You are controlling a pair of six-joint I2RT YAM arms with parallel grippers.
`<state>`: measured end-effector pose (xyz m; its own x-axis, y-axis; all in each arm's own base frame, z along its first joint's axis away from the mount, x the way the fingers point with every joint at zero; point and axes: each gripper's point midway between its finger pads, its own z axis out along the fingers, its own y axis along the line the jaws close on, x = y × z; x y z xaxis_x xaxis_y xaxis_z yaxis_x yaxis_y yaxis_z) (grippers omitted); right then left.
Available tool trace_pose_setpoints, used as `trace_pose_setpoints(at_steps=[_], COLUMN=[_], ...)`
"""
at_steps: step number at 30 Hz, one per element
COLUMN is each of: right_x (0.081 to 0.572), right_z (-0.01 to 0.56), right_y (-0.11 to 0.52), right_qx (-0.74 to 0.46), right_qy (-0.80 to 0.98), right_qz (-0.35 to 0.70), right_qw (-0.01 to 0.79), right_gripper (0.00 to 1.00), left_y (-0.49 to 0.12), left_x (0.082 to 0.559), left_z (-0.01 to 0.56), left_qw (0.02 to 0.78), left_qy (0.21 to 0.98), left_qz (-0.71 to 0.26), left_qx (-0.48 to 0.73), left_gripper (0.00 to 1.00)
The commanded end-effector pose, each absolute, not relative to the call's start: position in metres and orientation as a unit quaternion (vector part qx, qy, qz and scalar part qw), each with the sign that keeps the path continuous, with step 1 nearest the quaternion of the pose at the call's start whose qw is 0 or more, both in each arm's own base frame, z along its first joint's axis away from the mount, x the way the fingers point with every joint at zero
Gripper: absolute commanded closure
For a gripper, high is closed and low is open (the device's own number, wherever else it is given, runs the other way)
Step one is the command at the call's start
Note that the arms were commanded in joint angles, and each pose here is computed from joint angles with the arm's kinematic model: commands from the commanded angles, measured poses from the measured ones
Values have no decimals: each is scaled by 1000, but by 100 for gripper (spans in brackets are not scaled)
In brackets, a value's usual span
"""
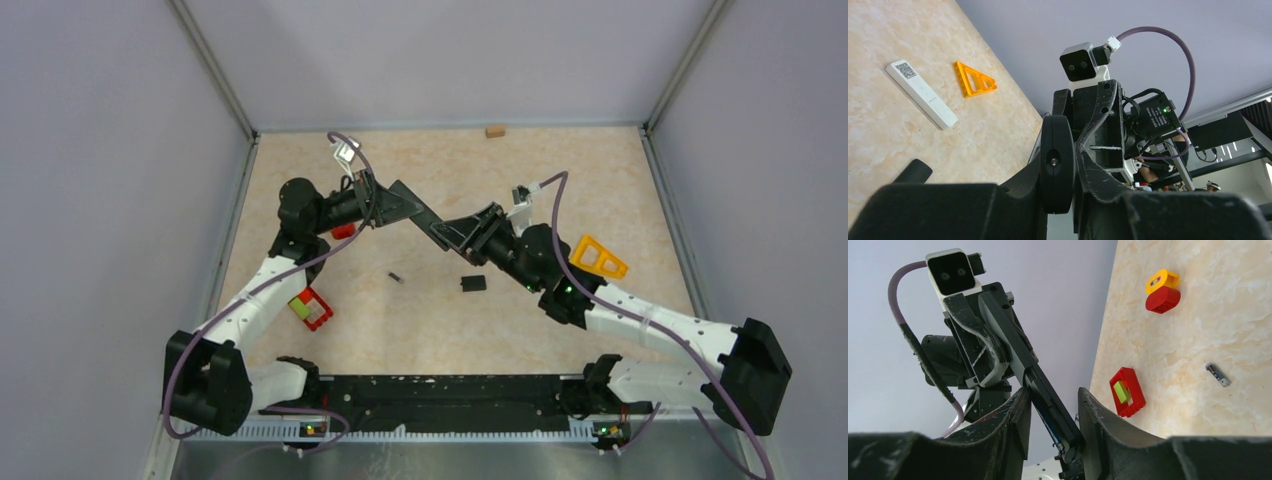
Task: Load the batteries into the remote control
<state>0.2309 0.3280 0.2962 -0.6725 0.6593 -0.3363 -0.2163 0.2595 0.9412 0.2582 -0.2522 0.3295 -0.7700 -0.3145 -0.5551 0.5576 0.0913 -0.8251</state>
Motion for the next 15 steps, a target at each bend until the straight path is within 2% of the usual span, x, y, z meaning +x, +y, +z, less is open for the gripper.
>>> trace_pose_setpoints(at_steps=[1, 7, 12, 15], right_x=[229, 229, 231, 232], right_z=[318, 325, 325, 322], right_y=[330, 327, 312, 300], right_qx=[149, 135, 116, 92], right_qy=[672, 669, 673, 681], right_qz=[619, 616, 593, 568], right_qw=[378, 394, 427, 454], right_gripper=[62, 36, 26, 25], left_y=[-251, -249, -249, -250], left_x=[249, 252, 256, 257], left_z=[351, 349, 342, 339], left_qw=[350, 364, 367, 369], left_qy=[641, 643, 650, 652], left_qz=[-674, -665, -656, -652], left_qx=[110, 110, 110, 113], left_gripper=[100, 100, 100, 100])
